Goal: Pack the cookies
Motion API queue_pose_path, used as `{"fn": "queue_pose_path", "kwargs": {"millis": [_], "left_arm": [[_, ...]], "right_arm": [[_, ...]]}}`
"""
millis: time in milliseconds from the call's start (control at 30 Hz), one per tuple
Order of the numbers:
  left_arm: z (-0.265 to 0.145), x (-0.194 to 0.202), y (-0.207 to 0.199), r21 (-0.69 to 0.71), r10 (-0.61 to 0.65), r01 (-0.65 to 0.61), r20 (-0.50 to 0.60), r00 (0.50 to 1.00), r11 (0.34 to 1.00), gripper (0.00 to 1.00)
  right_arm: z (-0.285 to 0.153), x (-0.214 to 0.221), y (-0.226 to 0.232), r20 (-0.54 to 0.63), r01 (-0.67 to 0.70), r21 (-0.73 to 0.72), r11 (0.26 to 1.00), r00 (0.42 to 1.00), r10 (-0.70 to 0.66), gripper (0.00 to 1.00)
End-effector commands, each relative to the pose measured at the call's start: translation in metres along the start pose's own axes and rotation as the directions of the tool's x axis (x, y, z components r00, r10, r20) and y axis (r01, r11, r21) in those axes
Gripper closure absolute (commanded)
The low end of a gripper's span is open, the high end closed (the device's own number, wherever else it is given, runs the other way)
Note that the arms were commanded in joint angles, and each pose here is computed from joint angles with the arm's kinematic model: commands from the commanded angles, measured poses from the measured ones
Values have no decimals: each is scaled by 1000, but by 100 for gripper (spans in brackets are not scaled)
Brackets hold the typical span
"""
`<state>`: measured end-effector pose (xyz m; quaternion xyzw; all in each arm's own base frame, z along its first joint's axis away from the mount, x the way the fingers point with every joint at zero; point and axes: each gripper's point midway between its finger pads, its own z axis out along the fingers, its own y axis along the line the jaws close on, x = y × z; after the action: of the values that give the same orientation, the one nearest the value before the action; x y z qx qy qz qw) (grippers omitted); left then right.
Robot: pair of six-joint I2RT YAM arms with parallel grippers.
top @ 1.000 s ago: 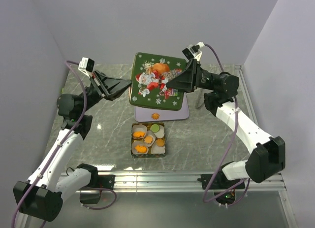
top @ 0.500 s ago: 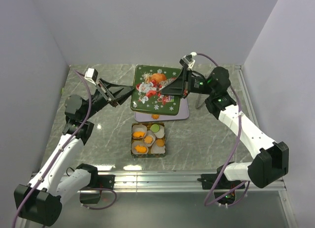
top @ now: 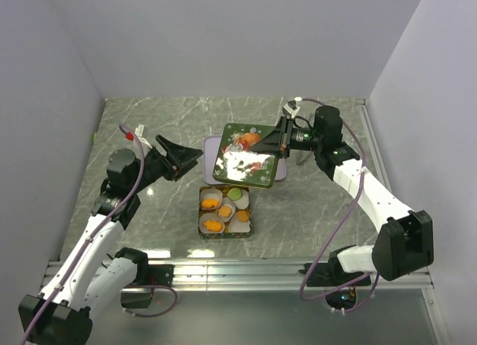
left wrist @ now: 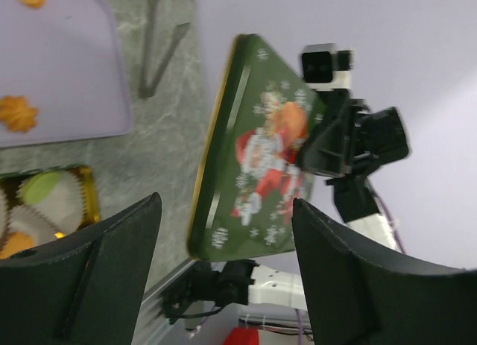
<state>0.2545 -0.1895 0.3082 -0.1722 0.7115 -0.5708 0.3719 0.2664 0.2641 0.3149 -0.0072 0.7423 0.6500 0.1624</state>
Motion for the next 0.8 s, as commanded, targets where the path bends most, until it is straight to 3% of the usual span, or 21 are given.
{"fn": "queue_pose_path", "kwargs": {"millis": [0, 233, 300, 567, 767], "left_arm": [[-1, 4, 36, -99, 24, -23, 14, 1000, 995, 23], [-7, 11, 84, -263, 69, -68, -6, 998, 962, 24], [-10, 13, 94, -292, 71, -70, -7, 997, 954, 25], [-25, 12, 93, -304, 122, -109, 24, 992, 946, 22], [-32, 33, 115, -322, 118, -128, -51, 992, 938, 21]], "right_arm": [[0, 0, 0, -13, 43, -5, 999, 999, -43, 85], [8, 12, -37, -115, 9, 27, 1000, 993, -5, 84], [14, 16, -59, -145, -49, 78, 996, 988, 60, 85], [49, 41, -90, -234, -41, 145, 989, 969, 74, 85], [73, 60, -104, -284, -68, 138, 988, 953, 105, 86]]}}
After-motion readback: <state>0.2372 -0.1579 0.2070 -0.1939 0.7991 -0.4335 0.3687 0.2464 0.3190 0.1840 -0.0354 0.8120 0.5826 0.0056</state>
